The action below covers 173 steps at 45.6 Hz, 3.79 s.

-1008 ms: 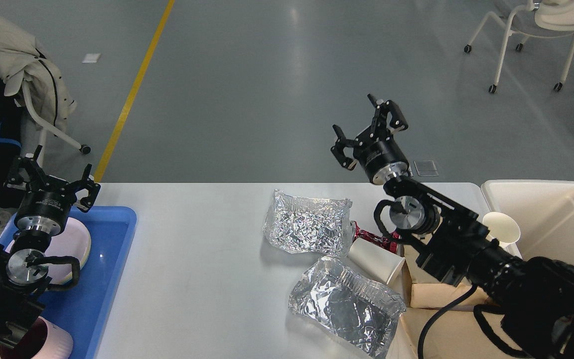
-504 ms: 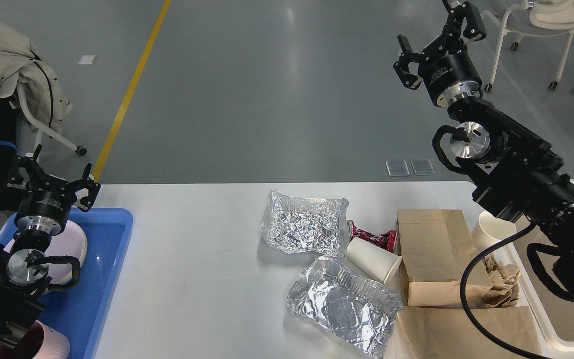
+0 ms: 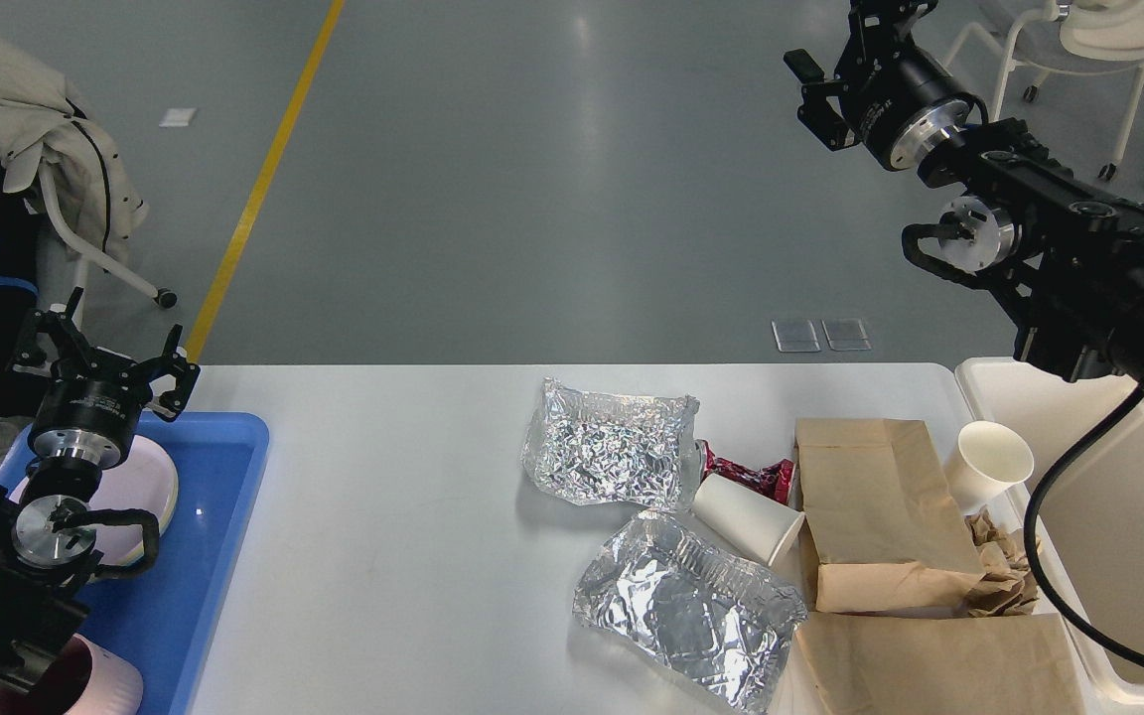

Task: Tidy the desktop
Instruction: 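Raise the right gripper up and away from the paper bag, then lower the right gripper onto the brown paper bag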

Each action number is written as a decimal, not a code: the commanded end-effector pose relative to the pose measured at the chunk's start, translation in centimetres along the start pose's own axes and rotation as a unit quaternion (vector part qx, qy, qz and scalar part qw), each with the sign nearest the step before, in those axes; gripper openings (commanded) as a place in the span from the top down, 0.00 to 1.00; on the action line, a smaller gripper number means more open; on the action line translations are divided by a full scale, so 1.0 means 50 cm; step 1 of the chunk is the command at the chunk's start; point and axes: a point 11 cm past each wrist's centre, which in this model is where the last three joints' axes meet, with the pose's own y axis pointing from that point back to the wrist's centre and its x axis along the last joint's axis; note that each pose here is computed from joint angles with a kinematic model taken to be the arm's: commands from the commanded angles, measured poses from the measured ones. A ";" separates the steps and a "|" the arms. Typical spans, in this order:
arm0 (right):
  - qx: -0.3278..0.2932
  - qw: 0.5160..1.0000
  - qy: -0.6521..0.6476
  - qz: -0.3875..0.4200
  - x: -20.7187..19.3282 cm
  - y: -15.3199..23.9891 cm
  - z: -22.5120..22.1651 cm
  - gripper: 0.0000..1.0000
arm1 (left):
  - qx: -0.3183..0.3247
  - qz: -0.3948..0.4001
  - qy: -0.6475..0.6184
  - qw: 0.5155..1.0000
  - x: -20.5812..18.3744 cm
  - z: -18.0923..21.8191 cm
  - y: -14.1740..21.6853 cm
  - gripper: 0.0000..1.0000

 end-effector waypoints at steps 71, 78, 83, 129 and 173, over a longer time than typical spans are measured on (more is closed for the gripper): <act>-0.494 0.661 0.395 -0.404 -0.190 0.247 0.000 0.00 | -0.001 0.001 0.001 1.000 0.001 0.000 0.001 0.02; -0.520 0.622 0.395 -0.432 -0.247 0.316 -0.039 0.00 | -0.001 0.001 0.001 1.000 0.001 0.000 0.001 0.02; -0.534 0.612 0.390 -0.434 -0.247 0.336 -0.042 0.00 | -0.002 0.001 0.002 1.000 0.001 0.000 0.001 0.02; -0.679 0.732 0.053 0.028 -0.075 0.579 0.289 0.00 | -0.002 0.001 0.002 1.000 0.001 0.000 0.001 0.02; -0.647 0.753 -0.002 0.121 -0.148 0.549 0.436 0.11 | -0.002 0.001 0.002 1.000 0.001 0.000 0.001 0.02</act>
